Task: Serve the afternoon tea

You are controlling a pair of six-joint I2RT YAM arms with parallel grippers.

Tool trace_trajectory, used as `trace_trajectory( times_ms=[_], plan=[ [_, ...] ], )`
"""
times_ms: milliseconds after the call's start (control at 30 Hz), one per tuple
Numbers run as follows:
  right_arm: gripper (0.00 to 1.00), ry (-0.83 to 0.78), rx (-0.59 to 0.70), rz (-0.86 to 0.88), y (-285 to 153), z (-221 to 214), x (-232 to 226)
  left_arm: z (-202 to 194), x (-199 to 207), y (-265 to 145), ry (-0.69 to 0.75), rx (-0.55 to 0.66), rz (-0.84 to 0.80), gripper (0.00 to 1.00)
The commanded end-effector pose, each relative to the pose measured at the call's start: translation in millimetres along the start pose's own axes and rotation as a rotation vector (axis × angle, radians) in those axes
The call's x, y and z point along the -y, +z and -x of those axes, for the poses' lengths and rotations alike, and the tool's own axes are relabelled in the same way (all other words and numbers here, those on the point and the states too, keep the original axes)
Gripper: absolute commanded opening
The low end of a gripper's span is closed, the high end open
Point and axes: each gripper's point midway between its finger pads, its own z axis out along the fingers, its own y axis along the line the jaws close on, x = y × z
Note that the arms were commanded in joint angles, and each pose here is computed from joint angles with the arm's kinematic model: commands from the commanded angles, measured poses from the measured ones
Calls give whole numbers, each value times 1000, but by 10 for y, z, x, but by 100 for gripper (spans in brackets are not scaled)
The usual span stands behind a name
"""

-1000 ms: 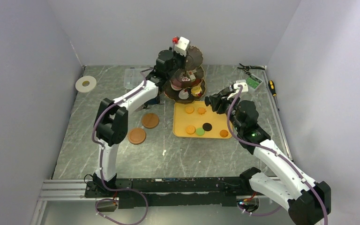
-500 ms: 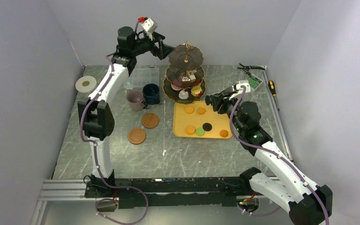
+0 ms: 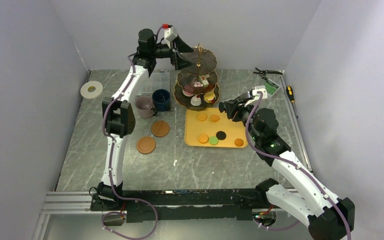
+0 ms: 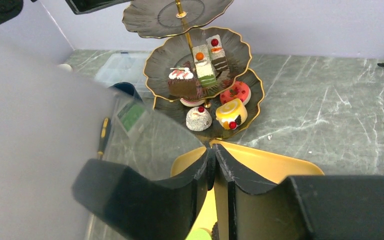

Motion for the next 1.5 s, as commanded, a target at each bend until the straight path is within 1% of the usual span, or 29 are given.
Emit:
trace_trajectory(
  times_ms=[0, 200, 367, 467, 567, 667, 767, 833, 1000, 1067, 1100, 1300, 1467],
  plan=[
    [44, 17, 50, 20, -11, 167, -49, 241, 150, 78, 78, 40, -89, 91],
    [44, 22, 39, 29, 33, 138, -69, 187, 98, 170, 91, 62, -97, 90],
    [44, 26, 28, 21, 49, 84, -49, 158, 166, 301, 119, 80, -137, 88],
    [44, 28, 22, 19, 50, 61, -45, 103, 187, 365, 135, 84, -154, 86],
    [44, 28, 22, 14, 43, 52, -33, 54, 142, 416, 137, 92, -134, 84],
    [44, 25, 17, 7, 33, 39, -16, 41, 90, 439, 140, 102, -111, 79],
    [44, 27, 16, 2, 28, 20, -5, 56, 50, 461, 151, 116, -88, 70],
    [44, 30, 15, 2, 27, 10, -4, 68, 22, 467, 161, 125, -73, 61],
    [44, 37, 18, 4, 16, 17, -9, 127, -33, 489, 180, 148, -33, 27],
    [44, 39, 20, 5, 9, 25, -11, 148, -57, 492, 186, 156, -16, 16],
    [44, 39, 19, 5, 6, 23, -12, 156, -70, 495, 190, 160, -7, 12],
    [44, 45, 22, 7, -13, 32, -17, 238, -123, 517, 243, 185, 51, 3],
    [44, 43, 21, 12, -5, 42, -27, 464, -247, 491, 321, 231, 164, 3]
  ],
)
